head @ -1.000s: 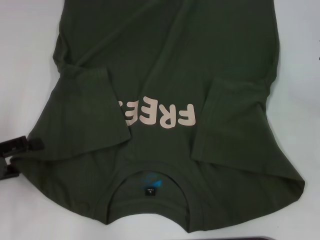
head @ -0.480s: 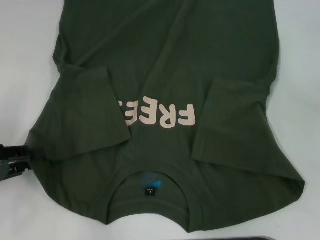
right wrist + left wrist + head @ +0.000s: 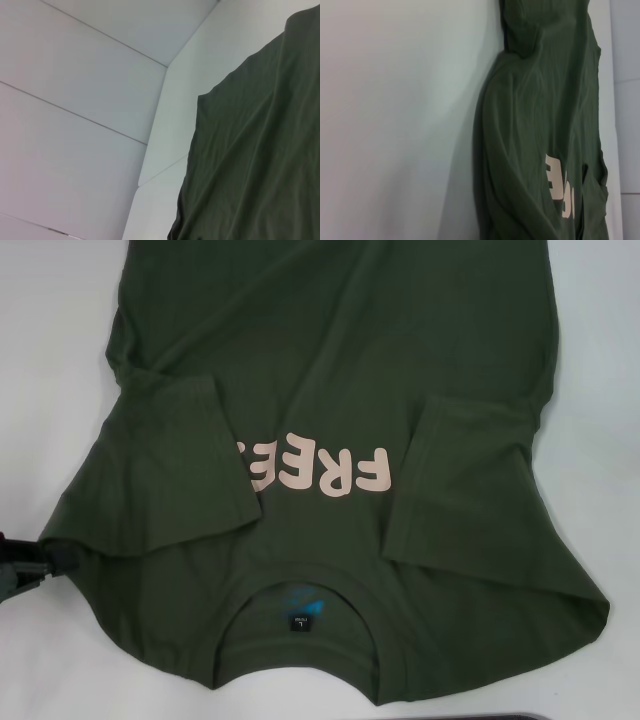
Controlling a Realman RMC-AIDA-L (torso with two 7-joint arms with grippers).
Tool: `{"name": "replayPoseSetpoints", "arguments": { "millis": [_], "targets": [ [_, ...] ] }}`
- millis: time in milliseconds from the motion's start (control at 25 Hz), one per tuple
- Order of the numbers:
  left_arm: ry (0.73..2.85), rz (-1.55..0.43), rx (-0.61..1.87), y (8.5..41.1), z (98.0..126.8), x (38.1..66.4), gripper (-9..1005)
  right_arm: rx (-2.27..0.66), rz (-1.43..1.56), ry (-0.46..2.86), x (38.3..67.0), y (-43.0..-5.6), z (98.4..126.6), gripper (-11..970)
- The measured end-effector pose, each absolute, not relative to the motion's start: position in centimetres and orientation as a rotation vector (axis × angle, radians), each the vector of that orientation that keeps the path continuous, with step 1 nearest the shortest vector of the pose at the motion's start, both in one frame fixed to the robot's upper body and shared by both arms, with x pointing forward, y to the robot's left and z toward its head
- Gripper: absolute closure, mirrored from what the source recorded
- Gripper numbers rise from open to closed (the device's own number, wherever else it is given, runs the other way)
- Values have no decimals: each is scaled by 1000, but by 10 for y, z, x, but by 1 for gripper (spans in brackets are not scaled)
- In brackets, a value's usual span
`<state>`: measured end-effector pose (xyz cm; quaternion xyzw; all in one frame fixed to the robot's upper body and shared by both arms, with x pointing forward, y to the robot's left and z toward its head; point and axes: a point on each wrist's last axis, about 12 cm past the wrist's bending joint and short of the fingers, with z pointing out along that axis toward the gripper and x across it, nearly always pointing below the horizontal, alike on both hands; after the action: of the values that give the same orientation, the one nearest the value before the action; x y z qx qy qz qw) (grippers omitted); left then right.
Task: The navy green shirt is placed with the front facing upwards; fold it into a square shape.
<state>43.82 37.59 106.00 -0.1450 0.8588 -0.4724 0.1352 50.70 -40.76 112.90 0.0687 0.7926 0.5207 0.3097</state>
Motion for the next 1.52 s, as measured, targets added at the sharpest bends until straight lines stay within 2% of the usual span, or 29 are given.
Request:
{"name": "replayPoseSetpoints", "arguments": {
  "millis": [120,320,600,960,1520],
  "targets": [
    [2490,-1372,-411,376,1061,439,980,172,1374,2112,507,-407,1129,34],
    [2468,-1415,-374,374,1066,439,980,138,1361,2215,500,-411,1126,34],
    [2464,-1412,-366,375,1067,442,980,30,1365,2453,477,-423,1130,34],
    [2460,-1402,-366,374,1069,447,979,14,1210,2724,457,-442,1118,34],
    [2466,-1381,-382,376,1068,450,979,-126,1270,2777,452,-412,1093,35]
  ]
}}
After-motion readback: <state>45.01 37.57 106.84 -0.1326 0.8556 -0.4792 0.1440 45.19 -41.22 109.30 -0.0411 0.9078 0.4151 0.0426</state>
